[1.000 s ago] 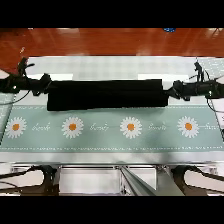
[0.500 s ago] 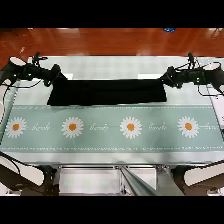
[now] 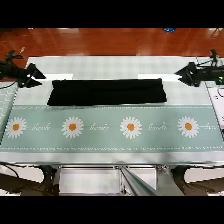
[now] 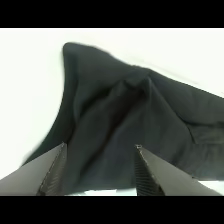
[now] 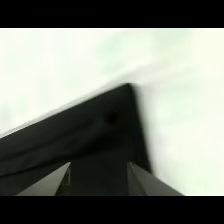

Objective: Fold the shirts.

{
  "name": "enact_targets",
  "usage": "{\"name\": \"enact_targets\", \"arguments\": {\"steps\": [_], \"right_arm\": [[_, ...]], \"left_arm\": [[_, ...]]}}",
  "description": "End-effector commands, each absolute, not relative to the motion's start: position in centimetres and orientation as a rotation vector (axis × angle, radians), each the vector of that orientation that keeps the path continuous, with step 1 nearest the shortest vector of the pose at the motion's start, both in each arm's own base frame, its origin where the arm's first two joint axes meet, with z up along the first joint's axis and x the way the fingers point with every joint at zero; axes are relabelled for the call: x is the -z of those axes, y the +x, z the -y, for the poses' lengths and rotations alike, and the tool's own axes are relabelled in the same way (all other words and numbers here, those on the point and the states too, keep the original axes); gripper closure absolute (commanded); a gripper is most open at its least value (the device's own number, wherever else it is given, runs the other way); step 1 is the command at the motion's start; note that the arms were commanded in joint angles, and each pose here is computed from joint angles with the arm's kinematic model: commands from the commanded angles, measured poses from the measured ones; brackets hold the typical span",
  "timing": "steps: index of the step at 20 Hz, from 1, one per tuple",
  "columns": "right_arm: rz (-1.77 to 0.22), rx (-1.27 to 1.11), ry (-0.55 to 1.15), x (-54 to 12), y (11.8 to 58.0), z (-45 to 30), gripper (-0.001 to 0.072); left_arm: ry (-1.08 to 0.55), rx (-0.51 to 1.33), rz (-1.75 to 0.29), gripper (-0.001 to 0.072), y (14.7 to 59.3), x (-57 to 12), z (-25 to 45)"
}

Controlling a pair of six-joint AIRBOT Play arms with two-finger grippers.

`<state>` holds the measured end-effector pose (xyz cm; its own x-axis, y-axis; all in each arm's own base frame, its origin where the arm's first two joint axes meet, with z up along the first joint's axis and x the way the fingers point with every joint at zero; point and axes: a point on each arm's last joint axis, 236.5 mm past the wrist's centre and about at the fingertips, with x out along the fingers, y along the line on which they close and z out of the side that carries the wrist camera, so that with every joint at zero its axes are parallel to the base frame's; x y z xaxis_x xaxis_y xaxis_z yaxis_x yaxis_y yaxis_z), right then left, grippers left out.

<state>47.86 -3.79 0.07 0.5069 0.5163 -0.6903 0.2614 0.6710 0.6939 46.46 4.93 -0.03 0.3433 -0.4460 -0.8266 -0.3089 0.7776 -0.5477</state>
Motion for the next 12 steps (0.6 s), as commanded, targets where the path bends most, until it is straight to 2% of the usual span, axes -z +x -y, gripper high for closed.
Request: {"name": "enact_targets", "arguments": {"steps": [1,7,12], "right_arm": [[-1.082,-0.052,0.879,2.0,45.4,6.5,0.0301],[-1.184,-0.082,0.968,8.3,45.3,1.4,0.0302],[-1.242,-0.184,1.012,10.2,46.7,-3.6,0.0302]], "left_arm": [[-0.615,0.079,-1.101,0.0202,43.9,-3.3,-4.9],[-0.467,0.203,-1.091,0.0202,36.1,0.1,5.5],[-0.482,0.267,-1.034,0.0202,37.0,-0.3,9.3]]}}
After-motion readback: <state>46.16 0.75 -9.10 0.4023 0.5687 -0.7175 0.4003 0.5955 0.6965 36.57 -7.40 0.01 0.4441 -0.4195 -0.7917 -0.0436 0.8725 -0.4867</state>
